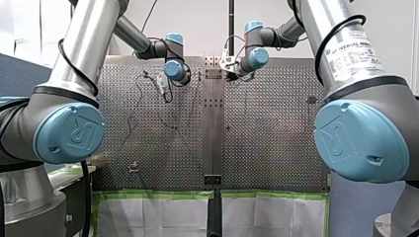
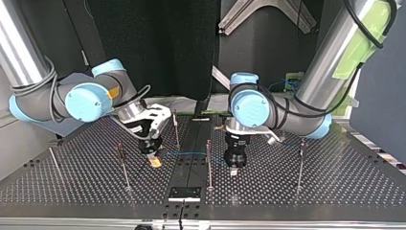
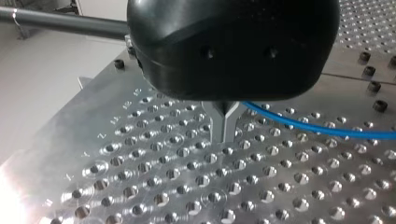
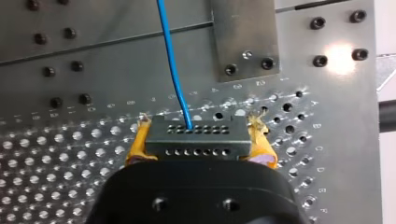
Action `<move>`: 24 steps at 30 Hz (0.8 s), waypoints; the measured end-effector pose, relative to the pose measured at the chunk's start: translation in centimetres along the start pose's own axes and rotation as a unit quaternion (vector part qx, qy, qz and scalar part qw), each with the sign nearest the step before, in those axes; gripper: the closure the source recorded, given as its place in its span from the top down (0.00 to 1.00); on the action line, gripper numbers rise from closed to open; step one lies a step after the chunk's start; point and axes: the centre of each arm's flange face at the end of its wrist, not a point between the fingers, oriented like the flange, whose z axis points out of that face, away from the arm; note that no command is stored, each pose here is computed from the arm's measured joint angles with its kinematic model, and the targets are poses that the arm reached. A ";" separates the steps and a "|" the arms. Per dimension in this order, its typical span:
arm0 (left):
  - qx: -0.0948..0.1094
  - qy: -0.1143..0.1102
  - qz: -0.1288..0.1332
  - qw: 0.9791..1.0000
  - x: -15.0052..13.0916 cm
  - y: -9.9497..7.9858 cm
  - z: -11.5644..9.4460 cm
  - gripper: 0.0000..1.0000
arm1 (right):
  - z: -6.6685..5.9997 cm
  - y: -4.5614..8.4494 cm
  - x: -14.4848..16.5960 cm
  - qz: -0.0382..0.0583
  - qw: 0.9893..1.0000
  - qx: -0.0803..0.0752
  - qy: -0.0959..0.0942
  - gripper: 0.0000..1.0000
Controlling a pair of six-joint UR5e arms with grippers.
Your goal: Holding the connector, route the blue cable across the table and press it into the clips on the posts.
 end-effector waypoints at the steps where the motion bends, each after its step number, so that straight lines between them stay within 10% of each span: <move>1: -0.001 0.000 0.000 1.000 0.0 0.1 0.0 0.00 | 0.1 0.1 0.1 0.000 1.000 0.000 0.001 0.00; 9: 0.000 0.012 0.001 1.000 0.1 0.4 -0.1 0.33 | 1.0 0.8 0.3 0.001 1.000 0.008 0.004 0.00; 14: -0.001 0.026 0.005 1.000 0.4 0.1 -0.5 1.00 | 1.0 1.0 0.4 0.001 1.000 0.007 0.003 0.00; 24: -0.016 0.050 0.016 0.999 -0.6 -0.2 -2.2 1.00 | 0.2 0.9 1.9 -0.003 1.000 0.004 0.013 0.00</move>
